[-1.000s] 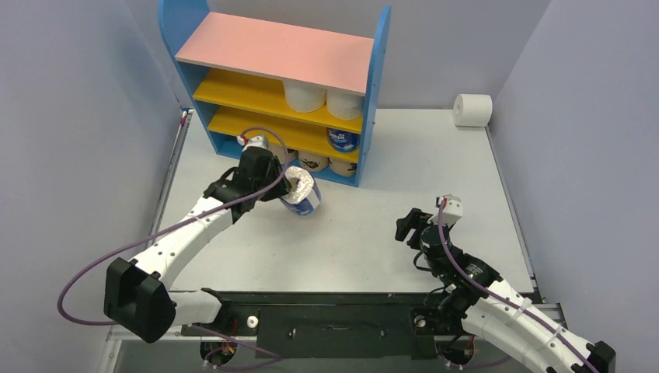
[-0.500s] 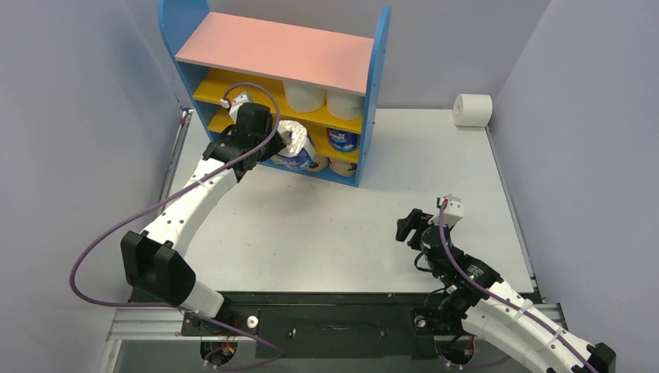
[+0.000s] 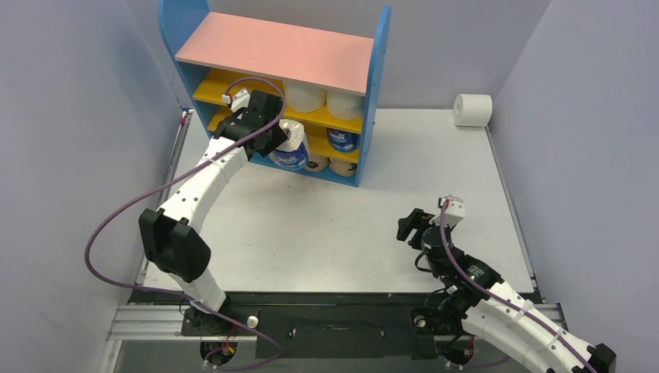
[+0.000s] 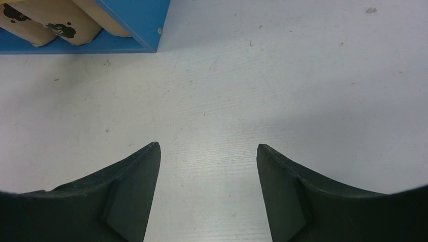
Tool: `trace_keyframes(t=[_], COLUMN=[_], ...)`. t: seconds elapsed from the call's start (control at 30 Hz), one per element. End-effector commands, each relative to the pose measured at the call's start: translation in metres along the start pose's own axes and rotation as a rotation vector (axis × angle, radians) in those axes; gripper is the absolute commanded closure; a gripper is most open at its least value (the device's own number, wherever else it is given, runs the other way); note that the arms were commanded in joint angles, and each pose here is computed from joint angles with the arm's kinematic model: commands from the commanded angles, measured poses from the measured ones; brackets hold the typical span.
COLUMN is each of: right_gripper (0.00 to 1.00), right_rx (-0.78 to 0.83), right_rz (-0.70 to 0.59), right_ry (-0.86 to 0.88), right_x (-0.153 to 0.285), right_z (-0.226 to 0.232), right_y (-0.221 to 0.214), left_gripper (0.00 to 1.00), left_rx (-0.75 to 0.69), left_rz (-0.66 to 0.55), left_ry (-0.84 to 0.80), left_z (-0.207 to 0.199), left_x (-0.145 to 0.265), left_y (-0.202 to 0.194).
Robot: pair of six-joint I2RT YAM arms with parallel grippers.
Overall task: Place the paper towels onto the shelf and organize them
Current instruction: Place the paper towel on the shelf.
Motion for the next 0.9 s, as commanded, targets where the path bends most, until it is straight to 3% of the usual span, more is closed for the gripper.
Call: trace_keyframes(t=[0.0, 0.57, 0.87], right_gripper=[0.35, 0.35, 0.35], right_rx=[-0.013, -0.019, -0.019], right_rz=[-0.044, -0.052, -0.051], right_ry=[-0.013, -0.020, -0.021], right_x=[-0.001, -0.001, -0.001], right_z=[-0.002, -0.003, -0.003], right_y=[0.006, 0.006, 0.006], left_gripper=[0.82, 0.76, 0.66], left_rx=[0.075, 0.126, 0.153], left_rz=[-0.053, -0.039, -0.048], left_ry=[-0.024, -0.082, -0.143], left_z=[-0.014, -0.035, -0.045], left_x=[0.006, -0.005, -0.005], left_y=[0.020, 0.018, 0.014])
Point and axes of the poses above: each gripper's point midway between its finger pads, its own x axis back along the fingers, its own z axis along the line the jaws close on, y = z × x, the point moved 7 cm from there along x, back along the fingers, and after that the axes turned 9 degrees about -x, right-handed, at the moved point
